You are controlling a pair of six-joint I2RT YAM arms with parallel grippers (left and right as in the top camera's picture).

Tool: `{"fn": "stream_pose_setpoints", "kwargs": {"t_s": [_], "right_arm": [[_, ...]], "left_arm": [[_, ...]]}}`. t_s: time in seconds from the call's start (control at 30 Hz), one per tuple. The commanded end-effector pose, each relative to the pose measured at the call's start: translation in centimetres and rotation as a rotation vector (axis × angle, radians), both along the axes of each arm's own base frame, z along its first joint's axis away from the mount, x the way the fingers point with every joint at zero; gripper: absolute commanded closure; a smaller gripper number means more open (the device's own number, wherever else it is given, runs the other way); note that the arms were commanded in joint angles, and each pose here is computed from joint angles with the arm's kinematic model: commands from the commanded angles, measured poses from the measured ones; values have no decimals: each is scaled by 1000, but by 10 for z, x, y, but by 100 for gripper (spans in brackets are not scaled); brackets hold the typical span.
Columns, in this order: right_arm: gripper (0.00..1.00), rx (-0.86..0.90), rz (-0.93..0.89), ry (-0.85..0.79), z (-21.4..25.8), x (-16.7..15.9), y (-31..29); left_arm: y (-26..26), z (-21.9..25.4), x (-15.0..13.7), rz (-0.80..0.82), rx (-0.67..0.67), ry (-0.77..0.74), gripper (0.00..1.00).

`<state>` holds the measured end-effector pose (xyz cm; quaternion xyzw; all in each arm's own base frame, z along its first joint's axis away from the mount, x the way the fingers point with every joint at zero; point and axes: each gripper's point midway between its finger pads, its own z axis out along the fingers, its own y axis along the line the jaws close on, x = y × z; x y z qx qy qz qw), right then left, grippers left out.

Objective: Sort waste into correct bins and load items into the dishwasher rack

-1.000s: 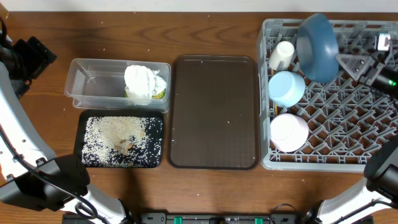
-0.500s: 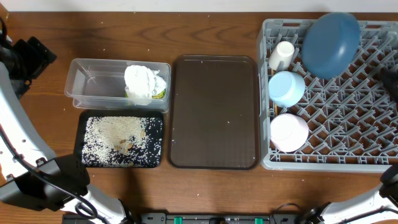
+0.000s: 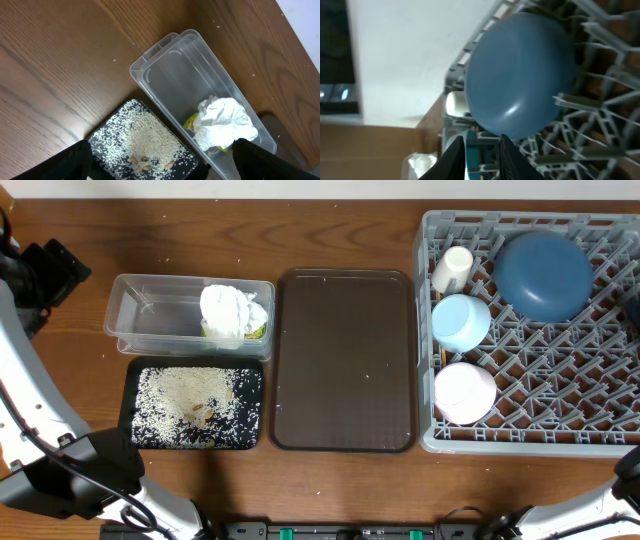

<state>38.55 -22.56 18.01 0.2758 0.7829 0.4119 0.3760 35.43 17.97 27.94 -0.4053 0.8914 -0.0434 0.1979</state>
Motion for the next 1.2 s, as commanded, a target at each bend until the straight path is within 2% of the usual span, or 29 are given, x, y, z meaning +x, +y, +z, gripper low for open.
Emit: {"fn": "stream_pose_setpoints", "kwargs": {"t_s": [0.0, 0.13, 0.33, 0.37, 0.43, 0.63, 0.7, 0.83, 1.03, 1.13, 1.17], "right_arm": [[79, -103, -40, 51, 10, 0, 0], [79, -253, -56, 95, 24, 1, 10], [77, -567, 0, 105, 58, 12, 56], [75, -620, 10, 110, 64, 13, 66], [64, -727, 52, 104, 73, 17, 91], [58, -974, 199, 123, 74, 24, 166], [52, -1038, 233, 155, 67, 25, 185], [49, -1089, 302, 165, 54, 30, 215], [47, -1039, 426, 129, 43, 28, 256], [38, -1020, 485, 138, 38, 19, 271], [30, -1019, 497, 144, 36, 17, 274]], "left_arm": [[3, -2, -1, 9, 1, 7, 8], [3, -2, -1, 9, 2, 7, 8], [3, -2, -1, 9, 1, 7, 8], [3, -2, -1, 9, 1, 7, 8], [3, -2, -1, 9, 1, 7, 8], [3, -2, -1, 9, 1, 7, 8], [3, -2, -1, 9, 1, 7, 8], [3, -2, -1, 9, 1, 7, 8], [3, -2, -1, 9, 2, 7, 8], [3, -2, -1, 9, 2, 7, 8], [3, -2, -1, 9, 1, 7, 8]]}}
